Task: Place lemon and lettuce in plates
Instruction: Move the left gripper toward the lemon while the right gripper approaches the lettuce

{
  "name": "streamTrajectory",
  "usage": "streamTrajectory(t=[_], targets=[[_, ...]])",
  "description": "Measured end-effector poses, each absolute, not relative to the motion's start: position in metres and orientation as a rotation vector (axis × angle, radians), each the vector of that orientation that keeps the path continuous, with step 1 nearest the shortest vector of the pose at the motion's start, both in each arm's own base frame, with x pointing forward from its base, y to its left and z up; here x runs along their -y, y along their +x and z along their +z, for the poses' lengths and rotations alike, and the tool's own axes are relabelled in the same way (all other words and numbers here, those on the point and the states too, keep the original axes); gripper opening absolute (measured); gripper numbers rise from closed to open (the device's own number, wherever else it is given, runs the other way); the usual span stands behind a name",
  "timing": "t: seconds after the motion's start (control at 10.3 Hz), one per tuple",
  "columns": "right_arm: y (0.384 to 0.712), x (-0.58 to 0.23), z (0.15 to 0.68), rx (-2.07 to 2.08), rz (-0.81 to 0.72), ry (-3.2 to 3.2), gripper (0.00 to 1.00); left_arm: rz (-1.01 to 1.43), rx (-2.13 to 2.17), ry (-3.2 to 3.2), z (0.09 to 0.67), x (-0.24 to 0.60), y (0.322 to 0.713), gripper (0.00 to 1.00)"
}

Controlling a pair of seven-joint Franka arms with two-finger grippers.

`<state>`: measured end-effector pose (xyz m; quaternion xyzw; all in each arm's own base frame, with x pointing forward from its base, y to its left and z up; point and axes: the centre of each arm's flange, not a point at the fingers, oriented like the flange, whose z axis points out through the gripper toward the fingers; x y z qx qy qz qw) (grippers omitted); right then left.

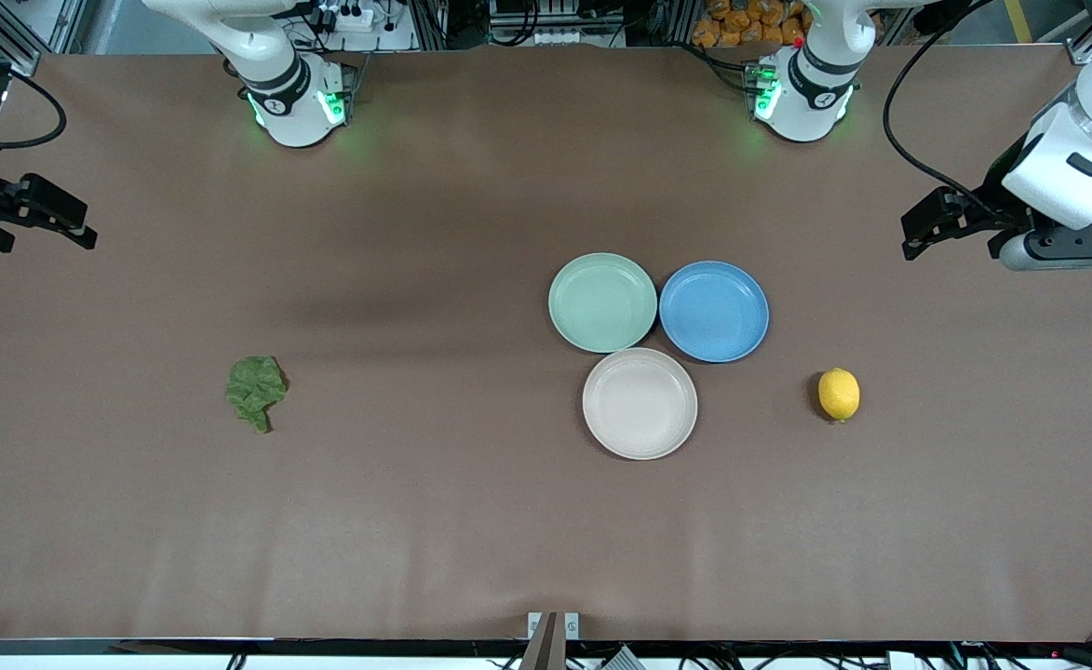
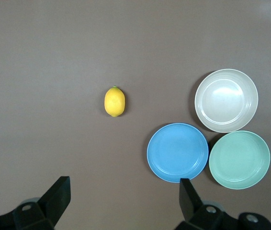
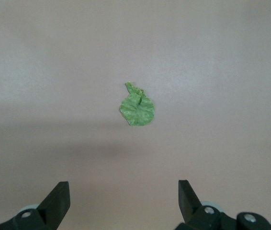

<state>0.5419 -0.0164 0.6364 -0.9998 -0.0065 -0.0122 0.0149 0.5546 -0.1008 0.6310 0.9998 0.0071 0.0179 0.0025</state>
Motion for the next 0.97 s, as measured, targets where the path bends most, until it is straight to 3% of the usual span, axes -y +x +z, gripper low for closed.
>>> streamTrajectory(t=[0.49, 0.97], targets=[[0.542, 0.016, 0.636, 0.020, -0.031, -3.112, 1.00, 0.034, -0.023, 3.137, 0.624, 0.101, 0.558, 1.00], [0.541, 0.016, 0.634, 0.020, -0.015, -3.111, 1.00, -0.098, -0.043, 3.133, 0.566, 0.094, 0.589, 1.00]])
